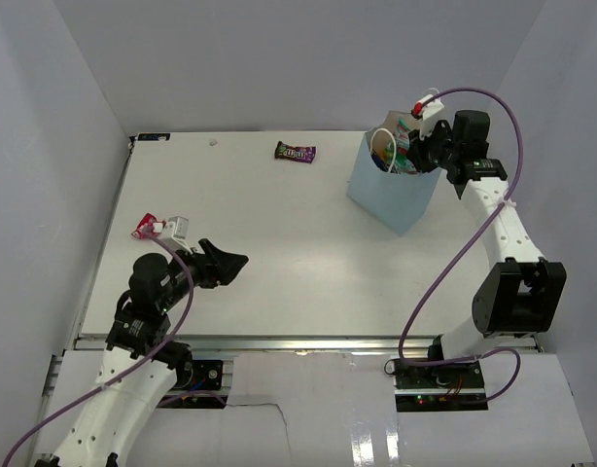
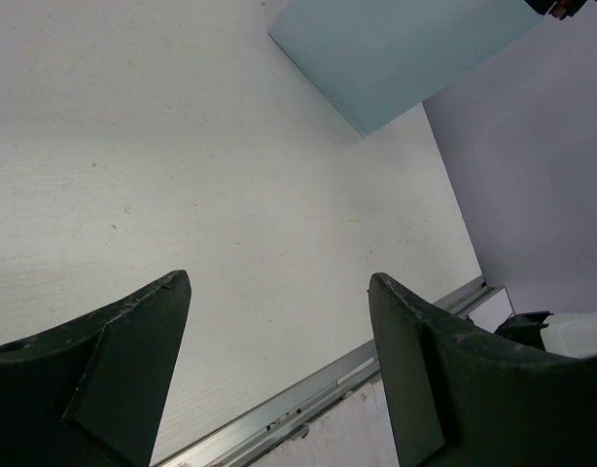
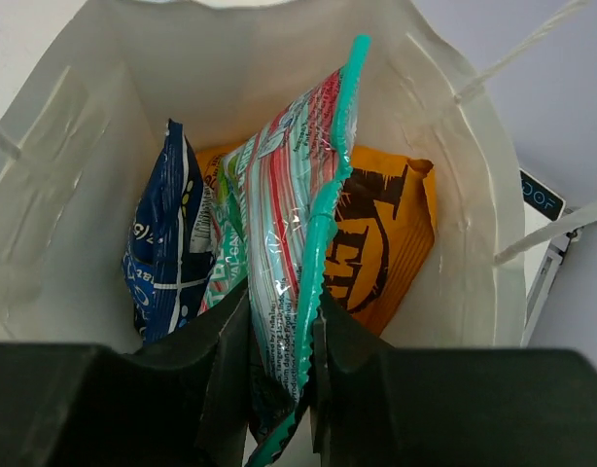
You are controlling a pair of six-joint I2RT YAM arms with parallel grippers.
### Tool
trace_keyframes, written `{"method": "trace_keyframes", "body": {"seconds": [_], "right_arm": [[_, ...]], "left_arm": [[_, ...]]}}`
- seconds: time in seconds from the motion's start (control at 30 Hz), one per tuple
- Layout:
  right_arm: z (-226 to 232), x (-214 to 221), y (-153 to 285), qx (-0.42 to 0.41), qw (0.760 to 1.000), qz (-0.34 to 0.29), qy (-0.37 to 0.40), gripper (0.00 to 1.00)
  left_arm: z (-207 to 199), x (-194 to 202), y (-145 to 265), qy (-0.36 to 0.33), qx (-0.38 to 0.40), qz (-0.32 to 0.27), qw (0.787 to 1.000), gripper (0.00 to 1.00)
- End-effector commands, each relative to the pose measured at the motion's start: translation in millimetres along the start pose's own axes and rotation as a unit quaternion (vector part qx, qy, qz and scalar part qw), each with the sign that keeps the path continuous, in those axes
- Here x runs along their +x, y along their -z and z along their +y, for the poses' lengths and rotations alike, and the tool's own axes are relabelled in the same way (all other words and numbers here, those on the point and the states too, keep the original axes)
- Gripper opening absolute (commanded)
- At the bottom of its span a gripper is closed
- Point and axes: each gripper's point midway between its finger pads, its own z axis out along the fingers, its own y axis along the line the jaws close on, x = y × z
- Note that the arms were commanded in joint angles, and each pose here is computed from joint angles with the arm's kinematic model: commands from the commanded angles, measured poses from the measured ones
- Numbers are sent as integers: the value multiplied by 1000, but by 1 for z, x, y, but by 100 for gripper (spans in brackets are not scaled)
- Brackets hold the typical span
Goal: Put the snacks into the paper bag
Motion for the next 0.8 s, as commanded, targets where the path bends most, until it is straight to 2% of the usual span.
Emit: {"method": "trace_keyframes", "body": {"seconds": [0.0,0.03,0.07,0.1,0.2,0.23,0.27,0.3,0.4,0.53,0.6,0.63,0.73,0.77], "right_arm": [[3,-12,-3,-19,999,-21,35,29],[4,-11,-3,-22,999,-18,36,40],[4,-16,2,-22,999,-22,39,46],[3,-21,5,-20,999,-27,41,60],[-1,-60,30,-8,996,-71,47,80],[-2,-72,38,-5,995,-84,48,86],[-3,-84,45,-4,994,-97,48,88],[-6,-108,60,3,991,-120,52,89],[-10,-136,84,9,987,-153,39,92],[-10,-160,118,-2,981,-193,32,95],[18,-163,134,-66,973,-214,63,98],[42,-150,135,-130,965,-213,87,97],[81,-127,144,-220,946,-214,105,97],[96,-110,143,-255,940,-207,96,97]], "left_arm": [[6,-5,-11,19,-16,-4,1000,84],[9,-2,-19,25,-20,9,999,84],[7,-7,-24,27,-16,3,1000,84],[6,-12,-29,27,-15,2,1000,84],[10,-17,-56,26,-18,16,999,84],[2,-32,-64,18,-7,4,1000,84],[12,-27,-81,21,-20,25,999,84],[15,-30,-90,16,-24,26,999,85],[27,-39,-130,8,-38,40,998,84],[50,-64,-183,-4,-74,13,997,84],[57,-84,-205,-10,-90,-13,996,84],[75,-80,-222,-8,-114,-13,993,84],[98,-89,-266,7,-143,-28,989,84],[102,-91,-278,33,-147,-33,988,84]]}}
